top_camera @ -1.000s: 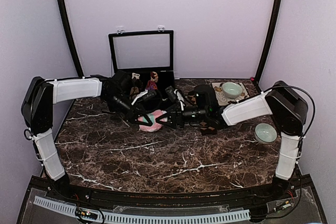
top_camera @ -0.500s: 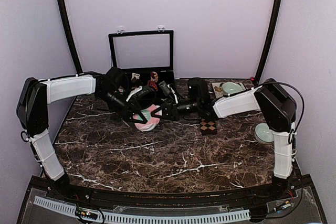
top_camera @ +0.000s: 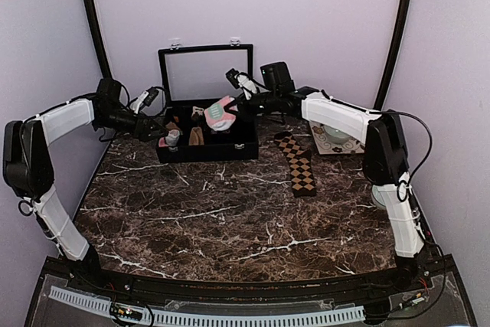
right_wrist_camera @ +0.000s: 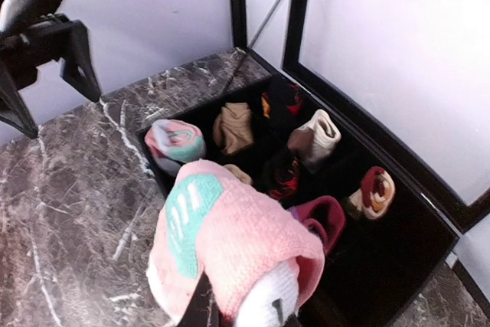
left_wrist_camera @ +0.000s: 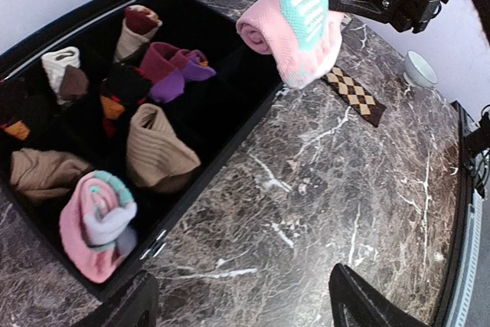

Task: Roll the socks
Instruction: Pass from the left arm to the right, then place the sock in the storage box.

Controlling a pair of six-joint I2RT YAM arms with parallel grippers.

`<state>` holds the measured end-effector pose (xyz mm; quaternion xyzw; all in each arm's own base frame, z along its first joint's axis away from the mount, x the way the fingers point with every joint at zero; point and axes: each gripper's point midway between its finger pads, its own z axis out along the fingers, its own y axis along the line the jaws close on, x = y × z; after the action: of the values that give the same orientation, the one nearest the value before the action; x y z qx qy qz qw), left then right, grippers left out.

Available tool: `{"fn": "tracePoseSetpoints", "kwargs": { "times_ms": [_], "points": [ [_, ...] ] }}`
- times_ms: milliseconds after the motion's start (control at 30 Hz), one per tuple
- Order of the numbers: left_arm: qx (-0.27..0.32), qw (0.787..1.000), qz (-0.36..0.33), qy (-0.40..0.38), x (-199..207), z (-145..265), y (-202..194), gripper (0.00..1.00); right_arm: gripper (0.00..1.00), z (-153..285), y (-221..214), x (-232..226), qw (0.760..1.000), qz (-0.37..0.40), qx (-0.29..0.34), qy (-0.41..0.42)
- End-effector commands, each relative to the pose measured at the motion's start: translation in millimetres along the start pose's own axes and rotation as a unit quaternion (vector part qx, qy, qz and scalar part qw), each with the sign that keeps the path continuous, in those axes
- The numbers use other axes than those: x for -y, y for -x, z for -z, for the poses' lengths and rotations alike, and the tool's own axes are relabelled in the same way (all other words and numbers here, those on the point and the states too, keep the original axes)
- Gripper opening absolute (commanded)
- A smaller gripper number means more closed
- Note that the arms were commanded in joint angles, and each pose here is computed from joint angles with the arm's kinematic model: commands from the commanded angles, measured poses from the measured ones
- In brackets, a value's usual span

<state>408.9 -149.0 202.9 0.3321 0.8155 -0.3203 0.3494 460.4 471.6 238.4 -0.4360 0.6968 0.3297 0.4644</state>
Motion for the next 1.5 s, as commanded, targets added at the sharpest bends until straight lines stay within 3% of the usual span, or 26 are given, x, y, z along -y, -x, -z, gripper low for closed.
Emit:
{"fn": "tracePoseSetpoints", "kwargs": {
  "times_ms": [0, 267, 567, 800, 1067, 1333, 1467],
  "points": [
    [-0.036, 0.999, 0.007, 0.022, 3.8, 12.1, -28.0, 0.8, 0.0, -14.2, -44.7, 31.6, 0.994, 0.021, -0.088, -0.061],
    [-0.072, 0.996, 0.02, 0.04, 3.4, 15.7, -68.4, 0.79, 0.0, -38.0, -77.0, 34.6, 0.989, 0.053, -0.105, -0.088],
    [-0.086, 0.994, 0.025, 0.064, -11.7, 13.2, -78.8, 0.78, 0.0, -61.7, -96.6, 27.8, 0.983, 0.079, -0.126, -0.111],
    [-0.091, 0.994, 0.036, 0.057, -16.1, 8.9, -80.4, 0.77, 0.0, -51.7, -53.8, 44.3, 0.96, 0.148, -0.077, -0.223],
    [-0.089, 0.994, 0.04, 0.051, -12.2, 8.3, -82.9, 0.76, 0.0, -31.3, 7.4, 49.7, 0.945, 0.195, -0.003, -0.263],
    [-0.088, 0.994, 0.042, 0.041, -5.7, 7.6, -88.1, 0.76, 0.0, -33.2, 3.8, 46.4, 0.915, 0.294, -0.033, -0.273],
    [-0.089, 0.995, 0.042, 0.037, -3.2, 8.1, -89.7, 0.76, 0.0, -40.1, -20.4, 31.2, 0.874, 0.39, -0.081, -0.279]
  ]
}}
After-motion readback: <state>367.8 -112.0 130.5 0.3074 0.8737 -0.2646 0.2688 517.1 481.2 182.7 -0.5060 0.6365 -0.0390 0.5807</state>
